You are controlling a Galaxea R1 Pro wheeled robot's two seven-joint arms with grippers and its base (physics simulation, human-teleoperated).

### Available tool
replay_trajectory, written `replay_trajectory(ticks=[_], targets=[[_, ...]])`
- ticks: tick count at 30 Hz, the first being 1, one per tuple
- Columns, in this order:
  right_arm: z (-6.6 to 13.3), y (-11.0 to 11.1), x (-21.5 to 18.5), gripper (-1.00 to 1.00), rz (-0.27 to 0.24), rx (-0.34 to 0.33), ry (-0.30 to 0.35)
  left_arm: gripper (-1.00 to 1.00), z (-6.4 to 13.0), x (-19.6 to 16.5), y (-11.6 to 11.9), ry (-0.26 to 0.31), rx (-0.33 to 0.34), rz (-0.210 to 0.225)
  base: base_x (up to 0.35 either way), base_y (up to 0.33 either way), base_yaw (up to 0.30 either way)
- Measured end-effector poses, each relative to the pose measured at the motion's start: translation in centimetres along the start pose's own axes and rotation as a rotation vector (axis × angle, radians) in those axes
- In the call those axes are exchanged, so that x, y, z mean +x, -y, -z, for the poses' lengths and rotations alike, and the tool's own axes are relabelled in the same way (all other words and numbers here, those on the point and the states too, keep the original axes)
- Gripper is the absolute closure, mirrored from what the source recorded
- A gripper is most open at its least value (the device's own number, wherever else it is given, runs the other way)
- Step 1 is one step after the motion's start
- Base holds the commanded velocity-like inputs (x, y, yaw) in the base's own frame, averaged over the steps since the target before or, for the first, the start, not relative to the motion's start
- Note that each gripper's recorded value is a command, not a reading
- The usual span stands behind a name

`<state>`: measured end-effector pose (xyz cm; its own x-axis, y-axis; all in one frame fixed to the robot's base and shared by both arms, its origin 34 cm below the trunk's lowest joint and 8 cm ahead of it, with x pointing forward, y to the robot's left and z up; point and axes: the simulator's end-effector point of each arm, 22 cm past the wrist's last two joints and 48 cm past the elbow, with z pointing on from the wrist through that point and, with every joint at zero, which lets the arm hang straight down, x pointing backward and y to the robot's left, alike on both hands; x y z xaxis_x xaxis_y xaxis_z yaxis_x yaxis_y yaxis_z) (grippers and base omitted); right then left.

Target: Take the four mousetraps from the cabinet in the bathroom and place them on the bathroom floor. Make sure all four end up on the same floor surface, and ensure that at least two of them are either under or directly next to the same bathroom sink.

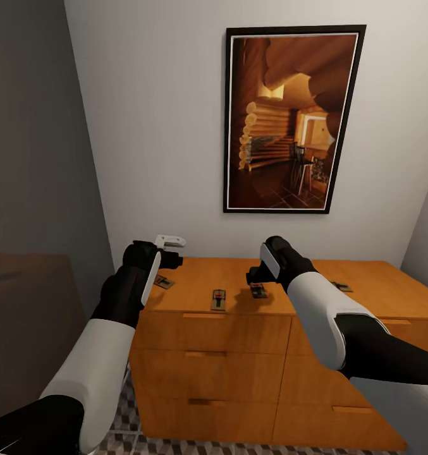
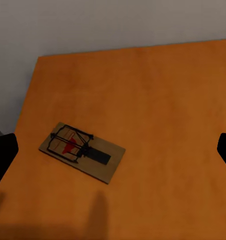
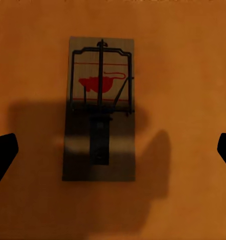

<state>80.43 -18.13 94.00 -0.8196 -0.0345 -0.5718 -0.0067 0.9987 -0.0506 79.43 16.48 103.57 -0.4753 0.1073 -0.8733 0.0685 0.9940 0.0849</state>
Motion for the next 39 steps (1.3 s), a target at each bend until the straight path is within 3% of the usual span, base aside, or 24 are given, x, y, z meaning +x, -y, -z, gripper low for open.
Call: replay_trajectory(ticks=[39], targets=[[-0.87, -0.74, 0.43, -1.0, -0.017, -0.02, 0.006, -1.0, -0.09, 0.15, 0.07, -0.004, 0.002, 0.0, 0.026, 0.0, 0.0]])
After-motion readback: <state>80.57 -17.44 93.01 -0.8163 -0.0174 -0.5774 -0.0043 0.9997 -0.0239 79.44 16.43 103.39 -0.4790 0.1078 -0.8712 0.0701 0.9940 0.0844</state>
